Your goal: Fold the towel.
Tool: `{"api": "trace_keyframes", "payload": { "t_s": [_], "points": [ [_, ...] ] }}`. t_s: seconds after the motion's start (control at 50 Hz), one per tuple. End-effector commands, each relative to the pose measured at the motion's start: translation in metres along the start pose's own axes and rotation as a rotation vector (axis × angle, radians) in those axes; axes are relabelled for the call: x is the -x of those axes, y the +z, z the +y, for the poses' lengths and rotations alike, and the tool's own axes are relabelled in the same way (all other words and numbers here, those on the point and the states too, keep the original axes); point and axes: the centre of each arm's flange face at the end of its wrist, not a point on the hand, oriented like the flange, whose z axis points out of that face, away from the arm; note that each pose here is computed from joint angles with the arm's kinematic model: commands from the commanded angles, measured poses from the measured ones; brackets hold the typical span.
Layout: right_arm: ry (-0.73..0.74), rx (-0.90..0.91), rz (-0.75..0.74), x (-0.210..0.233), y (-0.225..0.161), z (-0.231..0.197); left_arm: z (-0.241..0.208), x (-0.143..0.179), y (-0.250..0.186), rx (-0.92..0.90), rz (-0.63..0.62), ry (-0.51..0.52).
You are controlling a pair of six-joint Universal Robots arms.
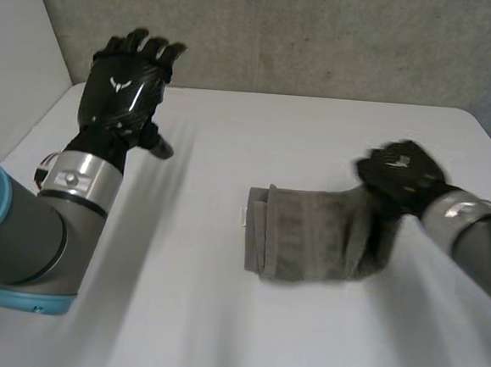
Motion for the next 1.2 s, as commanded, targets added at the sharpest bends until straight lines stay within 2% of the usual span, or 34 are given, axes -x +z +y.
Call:
{"api": "trace_keyframes", "payload": {
  "t_s": [0.02,0.06,0.14,0.18,0.24,0.28,0.4,0.5,0.6,0.7,0.84,0.92,0.94,0.96,1.0,1.02,1.04,1.06,1.08,1.1,1.12,1.14,1.16,1.18,1.2],
  "points": [
    [-0.025,-0.112,-0.249,0.093,0.008,-0.034,-0.013,-0.013,0.009,-0.015,-0.014,-0.052],
    [-0.028,-0.114,-0.325,0.127,0.005,-0.036,-0.009,-0.014,0.010,0.002,-0.016,-0.062],
    [-0.002,-0.123,-0.319,0.129,0.006,-0.038,-0.006,-0.026,0.007,0.026,0.014,-0.086],
    [0.080,-0.127,-0.260,0.116,0.003,-0.044,-0.004,-0.029,0.007,0.034,0.021,-0.087],
    [0.116,-0.133,-0.204,0.101,-0.001,-0.050,0.002,-0.035,0.007,0.049,0.037,-0.090],
    [0.200,-0.118,-0.112,0.072,-0.005,-0.048,0.006,-0.041,0.007,0.061,0.050,-0.092],
    [0.332,-0.071,-0.052,0.050,-0.005,-0.033,0.020,-0.069,0.004,0.112,0.118,-0.107],
    [0.361,-0.038,-0.045,0.047,-0.001,-0.023,0.036,-0.093,0.000,0.173,0.177,-0.128],
    [0.372,0.047,-0.067,0.059,0.014,0.006,0.073,-0.116,-0.018,0.346,0.244,-0.124],
    [0.376,0.113,-0.094,0.071,0.028,0.029,0.102,-0.122,-0.035,0.475,0.265,-0.133],
    [0.356,0.167,-0.090,0.072,0.044,0.049,0.108,-0.126,-0.042,0.509,0.278,-0.138],
    [0.351,0.142,-0.076,0.066,0.042,0.040,0.087,-0.121,-0.033,0.464,0.266,-0.146],
    [0.348,0.101,-0.061,0.058,0.036,0.024,0.087,-0.121,-0.033,0.463,0.266,-0.146],
    [0.348,0.100,-0.061,0.058,0.036,0.024,0.071,-0.117,-0.027,0.428,0.259,-0.153],
    [0.333,-0.003,-0.022,0.039,0.017,-0.017,0.054,-0.111,-0.021,0.397,0.249,-0.157],
    [0.333,-0.004,-0.022,0.039,0.017,-0.017,0.037,-0.105,-0.015,0.362,0.239,-0.161],
    [0.324,-0.059,0.004,0.029,0.008,-0.035,0.037,-0.105,-0.015,0.362,0.239,-0.162],
    [0.324,-0.060,0.004,0.029,0.007,-0.035,0.016,-0.098,-0.009,0.322,0.225,-0.166],
    [0.326,-0.121,0.041,0.017,-0.002,-0.054,-0.008,-0.088,-0.004,0.289,0.203,-0.170],
    [0.326,-0.122,0.042,0.017,-0.002,-0.054,-0.008,-0.088,-0.004,0.289,0.203,-0.170],
    [0.350,-0.183,0.100,0.002,-0.013,-0.074,-0.028,-0.075,0.001,0.272,0.169,-0.171],
    [0.350,-0.184,0.101,0.002,-0.013,-0.075,-0.048,-0.051,0.009,0.259,0.097,-0.167],
    [0.390,-0.233,0.168,-0.013,-0.025,-0.091,-0.048,-0.050,0.009,0.259,0.096,-0.167],
    [0.423,-0.257,0.239,-0.027,-0.035,-0.097,-0.059,-0.032,0.013,0.259,0.035,-0.162],
    [0.423,-0.258,0.240,-0.027,-0.035,-0.097,-0.065,-0.016,0.016,0.267,-0.020,-0.156]
  ]
}}
